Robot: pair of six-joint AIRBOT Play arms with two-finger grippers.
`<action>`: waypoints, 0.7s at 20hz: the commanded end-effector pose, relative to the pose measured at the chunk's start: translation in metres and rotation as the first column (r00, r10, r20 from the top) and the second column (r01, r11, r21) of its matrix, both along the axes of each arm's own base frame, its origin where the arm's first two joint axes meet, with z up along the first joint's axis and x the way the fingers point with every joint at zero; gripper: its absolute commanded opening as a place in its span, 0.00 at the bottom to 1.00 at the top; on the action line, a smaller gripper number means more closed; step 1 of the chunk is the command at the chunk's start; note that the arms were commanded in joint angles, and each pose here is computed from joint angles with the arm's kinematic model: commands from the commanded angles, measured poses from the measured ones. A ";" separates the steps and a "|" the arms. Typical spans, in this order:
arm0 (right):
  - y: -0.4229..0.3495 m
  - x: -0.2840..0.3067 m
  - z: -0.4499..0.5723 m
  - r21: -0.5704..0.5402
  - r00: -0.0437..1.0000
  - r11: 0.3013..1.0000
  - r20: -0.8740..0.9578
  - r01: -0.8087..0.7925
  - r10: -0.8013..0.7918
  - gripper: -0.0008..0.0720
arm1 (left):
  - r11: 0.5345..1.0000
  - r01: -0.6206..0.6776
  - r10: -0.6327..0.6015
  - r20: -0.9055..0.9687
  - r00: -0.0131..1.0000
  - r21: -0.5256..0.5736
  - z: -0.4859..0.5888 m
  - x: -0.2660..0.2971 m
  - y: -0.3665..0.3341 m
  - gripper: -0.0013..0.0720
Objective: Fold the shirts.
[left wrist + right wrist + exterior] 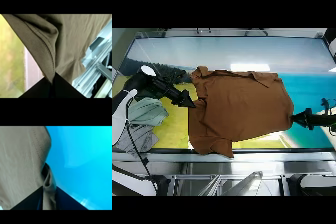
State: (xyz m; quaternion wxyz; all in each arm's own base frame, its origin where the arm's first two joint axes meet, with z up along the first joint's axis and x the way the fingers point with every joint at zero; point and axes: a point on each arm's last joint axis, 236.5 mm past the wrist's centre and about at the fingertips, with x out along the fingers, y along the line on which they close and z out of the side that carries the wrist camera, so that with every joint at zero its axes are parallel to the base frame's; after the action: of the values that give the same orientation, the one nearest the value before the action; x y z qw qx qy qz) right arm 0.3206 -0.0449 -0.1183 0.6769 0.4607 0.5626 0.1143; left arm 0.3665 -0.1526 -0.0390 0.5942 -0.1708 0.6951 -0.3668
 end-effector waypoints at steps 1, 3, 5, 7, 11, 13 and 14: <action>0.009 -0.002 -0.016 -0.003 0.999 1.000 -0.039 -0.024 0.024 0.29 | 1.000 0.003 -0.003 -0.003 1.000 -0.002 0.001 -0.001 0.000 0.04; 0.011 0.001 -0.011 0.014 1.000 1.000 -0.021 -0.018 0.018 0.13 | 1.000 0.004 -0.004 -0.003 1.000 -0.002 0.001 -0.001 0.000 0.04; 0.014 0.001 -0.003 0.022 0.999 0.999 0.002 -0.041 0.041 0.13 | 1.000 0.004 -0.004 -0.003 1.000 -0.002 0.001 -0.001 0.000 0.04; 0.013 0.003 0.002 0.015 0.999 0.999 0.015 -0.044 0.043 0.34 | 1.000 0.003 -0.003 -0.003 1.000 -0.002 0.001 -0.001 0.000 0.04; 0.013 0.004 0.005 0.016 0.999 0.999 0.022 -0.049 0.049 0.16 | 1.000 0.003 -0.003 -0.004 1.000 -0.002 0.001 -0.001 0.000 0.04; 0.016 0.002 0.010 0.034 0.998 0.997 0.025 -0.065 0.064 0.04 | 1.000 0.003 -0.003 -0.004 1.000 -0.002 0.001 -0.001 0.000 0.04; 0.017 0.002 0.014 0.031 0.997 0.997 0.034 -0.069 0.068 0.04 | 1.000 0.002 -0.002 -0.004 1.000 -0.002 0.001 -0.001 0.000 0.04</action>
State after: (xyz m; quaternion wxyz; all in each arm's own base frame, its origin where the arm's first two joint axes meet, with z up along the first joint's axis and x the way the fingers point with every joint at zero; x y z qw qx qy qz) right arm 0.3223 -0.0350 -0.1169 0.6781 0.4435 0.5704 0.1345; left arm 0.3651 -0.1526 -0.0384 0.5917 -0.1708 0.6965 -0.3683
